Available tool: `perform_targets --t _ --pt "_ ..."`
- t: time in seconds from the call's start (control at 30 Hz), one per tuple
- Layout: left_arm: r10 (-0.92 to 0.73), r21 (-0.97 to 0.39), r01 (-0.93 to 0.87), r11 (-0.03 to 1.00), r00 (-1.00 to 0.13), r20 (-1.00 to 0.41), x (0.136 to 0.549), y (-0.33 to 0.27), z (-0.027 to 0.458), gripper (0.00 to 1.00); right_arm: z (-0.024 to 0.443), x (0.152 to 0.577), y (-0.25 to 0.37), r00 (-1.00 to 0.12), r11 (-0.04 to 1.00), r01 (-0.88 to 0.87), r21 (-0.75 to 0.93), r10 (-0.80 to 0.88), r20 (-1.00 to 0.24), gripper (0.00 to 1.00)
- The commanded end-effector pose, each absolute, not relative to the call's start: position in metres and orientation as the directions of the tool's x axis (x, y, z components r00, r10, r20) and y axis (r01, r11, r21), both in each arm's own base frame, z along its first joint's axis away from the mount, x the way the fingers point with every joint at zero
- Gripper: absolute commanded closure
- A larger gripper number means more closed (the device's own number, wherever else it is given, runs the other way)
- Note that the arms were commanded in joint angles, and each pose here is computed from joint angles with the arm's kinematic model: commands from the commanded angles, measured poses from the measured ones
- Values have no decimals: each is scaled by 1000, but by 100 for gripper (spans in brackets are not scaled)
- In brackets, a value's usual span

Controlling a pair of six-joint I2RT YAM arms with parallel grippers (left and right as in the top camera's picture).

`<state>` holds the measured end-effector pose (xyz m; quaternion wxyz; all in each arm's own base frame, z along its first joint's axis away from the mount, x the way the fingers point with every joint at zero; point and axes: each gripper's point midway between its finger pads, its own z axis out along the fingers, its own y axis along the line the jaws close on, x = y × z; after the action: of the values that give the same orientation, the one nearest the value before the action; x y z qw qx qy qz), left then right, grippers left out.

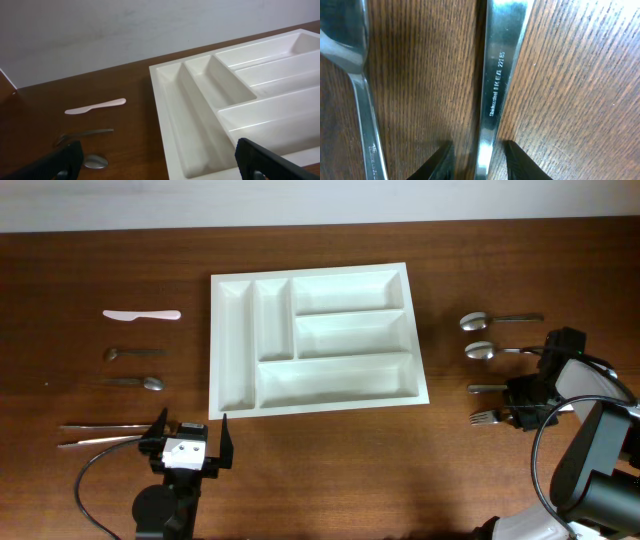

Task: Pack container
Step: 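Lower the right gripper and close it on a fork handle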

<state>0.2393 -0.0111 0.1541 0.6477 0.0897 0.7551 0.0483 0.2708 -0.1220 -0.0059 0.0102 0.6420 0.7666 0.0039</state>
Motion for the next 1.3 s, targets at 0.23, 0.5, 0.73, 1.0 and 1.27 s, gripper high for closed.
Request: perform_targets --t 0.23,0.5,0.73,1.0,1.27 --pt "210 202 67 977 -146 -967 239 -10 151 1 -32 237 -109 -172 177 978 -110 984 53 65" --pt "210 202 67 977 -146 -967 239 -10 151 1 -32 237 -109 -173 178 978 -110 984 53 74" --pt "210 202 67 977 -146 -967 239 -10 151 1 -31 236 -109 -173 178 977 -116 983 56 87" --pt "210 202 67 977 -146 -967 239 -10 151 1 -30 238 -109 -174 179 977 -112 983 53 96" --pt "210 202 67 977 -146 -967 239 -10 151 1 -1 259 -126 -257 257 960 -110 966 17 96"
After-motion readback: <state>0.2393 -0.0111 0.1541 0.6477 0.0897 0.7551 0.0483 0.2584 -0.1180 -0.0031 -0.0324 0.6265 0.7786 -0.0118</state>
